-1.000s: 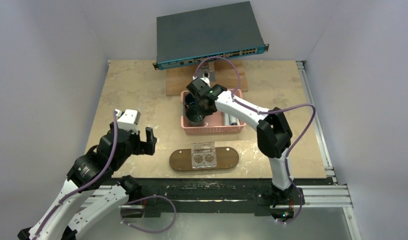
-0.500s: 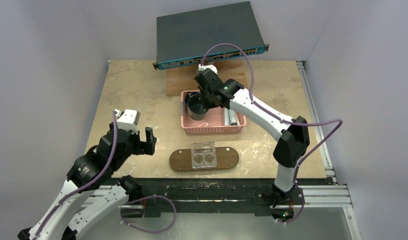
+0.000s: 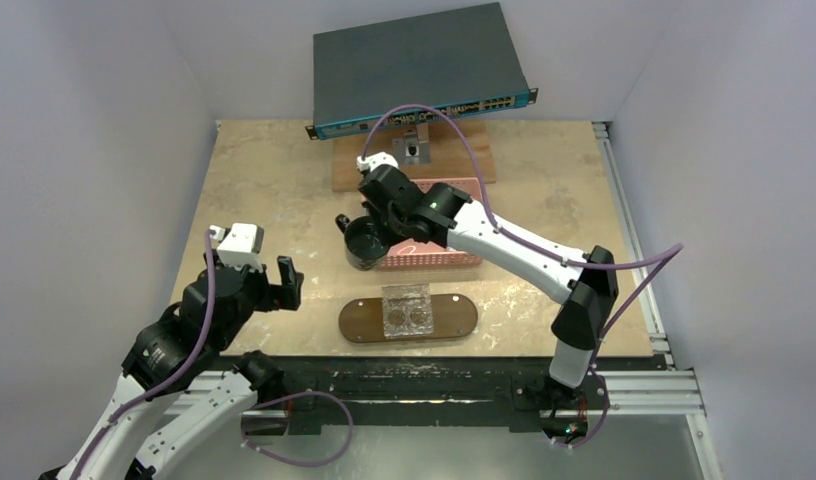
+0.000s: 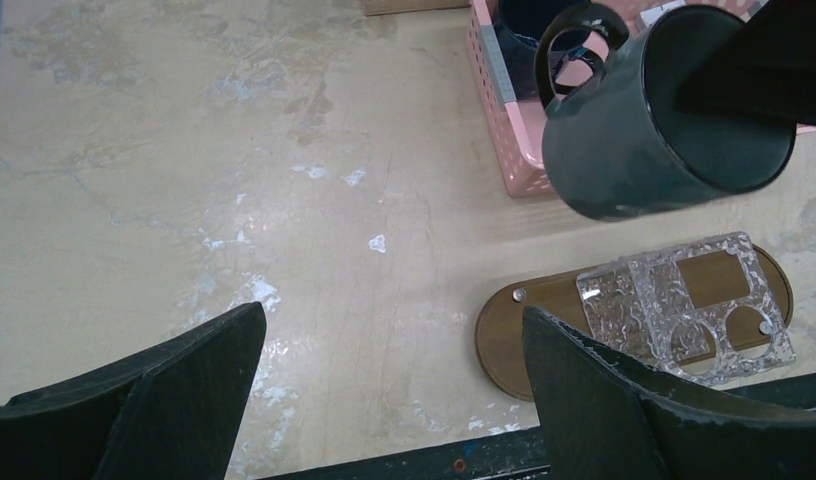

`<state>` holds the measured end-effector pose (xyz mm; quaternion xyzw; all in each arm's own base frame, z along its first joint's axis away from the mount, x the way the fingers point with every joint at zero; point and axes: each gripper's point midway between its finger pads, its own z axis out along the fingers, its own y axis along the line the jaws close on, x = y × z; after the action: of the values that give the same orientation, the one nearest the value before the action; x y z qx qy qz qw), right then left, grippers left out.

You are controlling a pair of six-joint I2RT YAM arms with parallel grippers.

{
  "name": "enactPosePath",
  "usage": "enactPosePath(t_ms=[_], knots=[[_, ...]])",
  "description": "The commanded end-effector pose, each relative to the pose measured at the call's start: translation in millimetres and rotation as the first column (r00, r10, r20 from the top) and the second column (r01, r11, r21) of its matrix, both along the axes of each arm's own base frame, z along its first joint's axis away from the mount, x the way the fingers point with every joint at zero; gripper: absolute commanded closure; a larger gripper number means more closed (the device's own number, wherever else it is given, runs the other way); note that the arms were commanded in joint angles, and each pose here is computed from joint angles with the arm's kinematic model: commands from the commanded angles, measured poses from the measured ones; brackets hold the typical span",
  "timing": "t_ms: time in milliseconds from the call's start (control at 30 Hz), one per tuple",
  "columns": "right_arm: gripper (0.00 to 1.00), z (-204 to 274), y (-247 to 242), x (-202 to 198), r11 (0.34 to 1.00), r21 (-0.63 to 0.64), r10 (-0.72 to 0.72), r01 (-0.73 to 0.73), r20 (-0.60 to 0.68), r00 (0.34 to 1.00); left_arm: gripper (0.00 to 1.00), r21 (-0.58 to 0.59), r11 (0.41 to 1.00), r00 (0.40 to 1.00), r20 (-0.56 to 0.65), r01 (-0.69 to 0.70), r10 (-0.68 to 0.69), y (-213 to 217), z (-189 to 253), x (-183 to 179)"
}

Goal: Prepare toiletry sets of a toothbrush and toothpaste on the tray

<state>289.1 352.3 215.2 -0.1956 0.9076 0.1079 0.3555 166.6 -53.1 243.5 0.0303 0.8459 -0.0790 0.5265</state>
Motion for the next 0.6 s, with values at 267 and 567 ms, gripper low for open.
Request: enactPosePath(t_ms=[267, 567], knots=[[1.00, 8, 47, -38, 0.968, 0.038, 0.246, -0.248, 0.051, 0.968, 0.00, 0.002, 0.999, 0.999, 0.020, -0.040, 0.040, 7, 3, 2], [1.00, -17, 59, -57, 0.914, -0.020, 0.407, -0.406, 0.040, 0.913, 0.00, -0.006, 0.998, 0.998, 0.033, -0.061, 0.061, 12, 5, 1]])
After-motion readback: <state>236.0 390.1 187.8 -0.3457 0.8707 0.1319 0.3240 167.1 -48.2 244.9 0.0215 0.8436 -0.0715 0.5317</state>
